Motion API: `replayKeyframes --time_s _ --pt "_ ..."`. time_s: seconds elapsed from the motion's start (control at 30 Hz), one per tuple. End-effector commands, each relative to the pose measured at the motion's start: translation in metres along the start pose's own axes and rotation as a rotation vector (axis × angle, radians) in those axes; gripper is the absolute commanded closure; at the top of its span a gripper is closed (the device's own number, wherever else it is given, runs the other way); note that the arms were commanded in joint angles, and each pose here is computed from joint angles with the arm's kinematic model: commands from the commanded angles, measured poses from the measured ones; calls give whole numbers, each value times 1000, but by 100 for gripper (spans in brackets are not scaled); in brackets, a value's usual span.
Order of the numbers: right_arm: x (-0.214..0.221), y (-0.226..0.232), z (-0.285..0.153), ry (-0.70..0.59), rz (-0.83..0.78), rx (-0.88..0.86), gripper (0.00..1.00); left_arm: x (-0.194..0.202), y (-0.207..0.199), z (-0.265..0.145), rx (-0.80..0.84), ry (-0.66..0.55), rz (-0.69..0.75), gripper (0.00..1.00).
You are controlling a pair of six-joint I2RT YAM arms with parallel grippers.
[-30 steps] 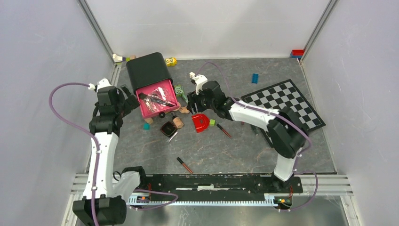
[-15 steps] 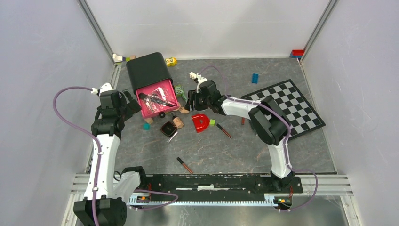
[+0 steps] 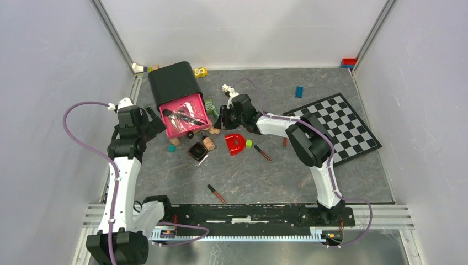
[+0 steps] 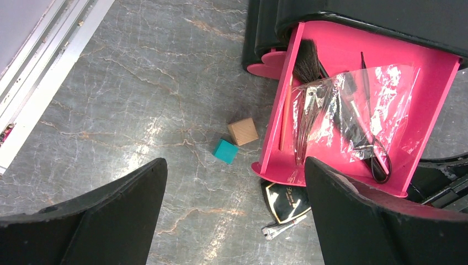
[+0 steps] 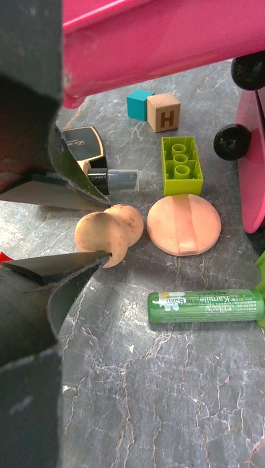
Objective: Organize the makeup
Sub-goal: Pick up the makeup tool from the center of the board.
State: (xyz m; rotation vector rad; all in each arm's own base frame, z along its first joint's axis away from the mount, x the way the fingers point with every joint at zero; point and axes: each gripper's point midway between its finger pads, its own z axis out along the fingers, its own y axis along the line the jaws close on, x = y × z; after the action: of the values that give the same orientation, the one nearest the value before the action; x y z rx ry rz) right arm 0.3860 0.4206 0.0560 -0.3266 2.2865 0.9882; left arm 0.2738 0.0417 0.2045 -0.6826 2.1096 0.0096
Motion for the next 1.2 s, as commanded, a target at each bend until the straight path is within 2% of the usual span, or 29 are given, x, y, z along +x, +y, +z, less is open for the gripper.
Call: replayKeyframes --time_s 0.0,0.1,0.27,0.47,0.87,0.93,1.07,1.17 --pt "-15 5 -1 -38 -8 -26 63 -8 -5 1 21 -29 -12 0" --pt "-18 1 -6 -50 -25 1 73 -7 -5 1 21 -27 -12 0" --pt "-28 0 -19 -87 -59 29 84 -7 -5 2 20 -23 -13 0" --pt "-39 -1 -35 -120 -79 48 88 -7 -5 2 20 -23 -11 0" --pt "-74 4 -79 -229 -166 123 89 -7 -5 2 18 -24 -11 0" --pt "-79 8 -82 -238 -183 118 83 -8 -5 1 17 -26 -12 0" --pt "-70 2 -74 -189 -197 127 61 -8 -5 1 18 -29 -12 0" --pt "-59 -3 -65 -146 -205 119 51 -7 -5 1 17 -26 -11 0"
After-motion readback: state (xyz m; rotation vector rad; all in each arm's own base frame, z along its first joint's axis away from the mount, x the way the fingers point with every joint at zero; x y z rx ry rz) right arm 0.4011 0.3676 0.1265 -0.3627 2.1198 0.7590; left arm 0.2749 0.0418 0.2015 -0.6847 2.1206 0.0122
